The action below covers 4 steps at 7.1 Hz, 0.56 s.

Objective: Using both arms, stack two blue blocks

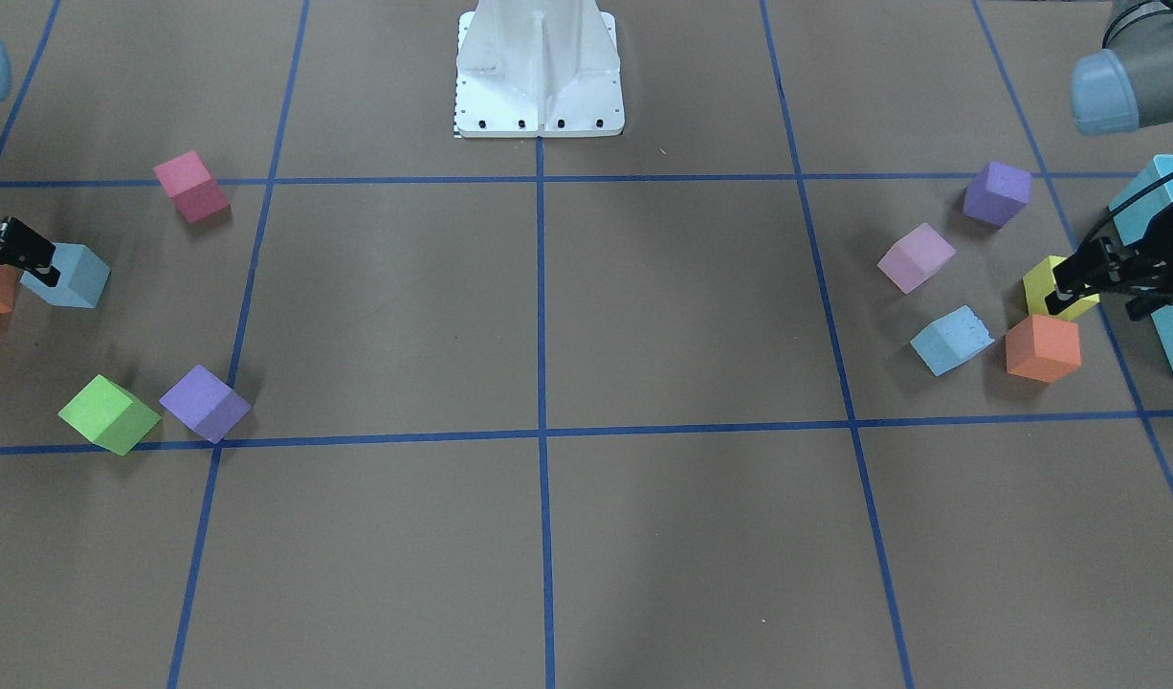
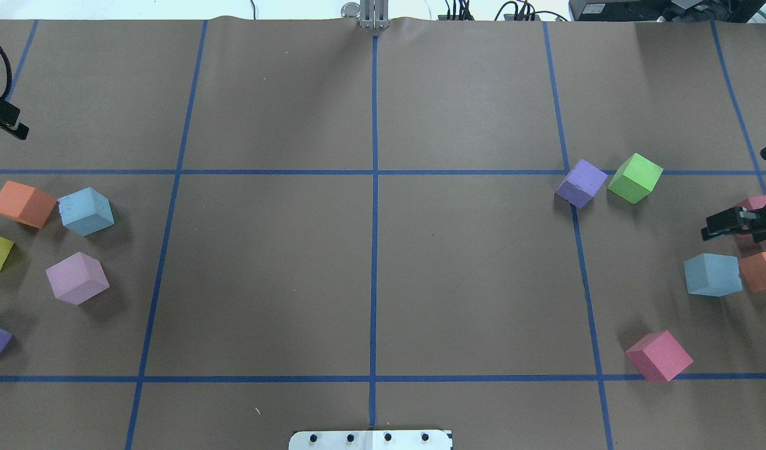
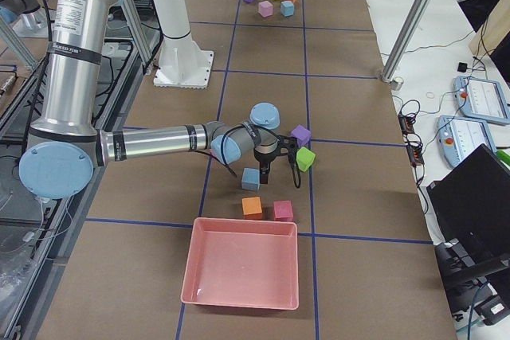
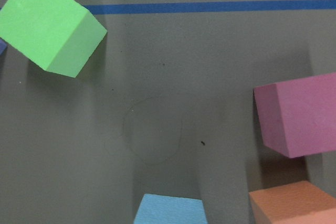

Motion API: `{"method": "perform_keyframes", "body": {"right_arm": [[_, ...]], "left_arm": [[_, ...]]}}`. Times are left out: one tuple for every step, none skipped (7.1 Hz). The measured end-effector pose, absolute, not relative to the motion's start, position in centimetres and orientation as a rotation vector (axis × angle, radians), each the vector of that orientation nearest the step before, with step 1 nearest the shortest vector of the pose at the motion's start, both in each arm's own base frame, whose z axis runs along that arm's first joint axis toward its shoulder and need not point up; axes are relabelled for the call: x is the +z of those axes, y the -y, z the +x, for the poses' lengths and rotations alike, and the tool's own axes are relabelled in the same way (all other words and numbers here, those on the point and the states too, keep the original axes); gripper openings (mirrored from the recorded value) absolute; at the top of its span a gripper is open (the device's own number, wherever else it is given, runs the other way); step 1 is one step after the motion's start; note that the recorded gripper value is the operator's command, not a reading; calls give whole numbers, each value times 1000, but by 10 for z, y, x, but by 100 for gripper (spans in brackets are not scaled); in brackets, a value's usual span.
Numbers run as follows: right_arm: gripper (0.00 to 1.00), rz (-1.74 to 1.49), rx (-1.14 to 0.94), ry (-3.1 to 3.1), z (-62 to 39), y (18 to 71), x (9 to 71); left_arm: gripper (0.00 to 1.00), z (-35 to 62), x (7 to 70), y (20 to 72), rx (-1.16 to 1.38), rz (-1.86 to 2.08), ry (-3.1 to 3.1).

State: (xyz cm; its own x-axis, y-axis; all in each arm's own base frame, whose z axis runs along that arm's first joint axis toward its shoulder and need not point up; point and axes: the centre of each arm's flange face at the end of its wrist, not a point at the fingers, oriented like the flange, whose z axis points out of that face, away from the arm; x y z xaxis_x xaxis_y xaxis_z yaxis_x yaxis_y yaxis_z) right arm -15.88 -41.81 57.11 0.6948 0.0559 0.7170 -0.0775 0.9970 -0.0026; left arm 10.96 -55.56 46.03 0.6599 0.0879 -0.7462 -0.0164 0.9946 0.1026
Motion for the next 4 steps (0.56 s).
{"method": "perform_keyframes", "body": {"right_arm": [[99, 28, 89, 800, -167, 417, 568], [99, 21, 99, 792, -167, 413, 572], [99, 13, 105, 779, -161, 403, 583], [99, 11, 109, 769, -153, 390, 595]], "left_arm": [[99, 109, 462, 555, 59, 88, -848], [99, 109, 462, 554, 59, 88, -848], [99, 108, 462, 552, 59, 90, -848], [99, 106, 461, 550, 59, 92, -848]]}}
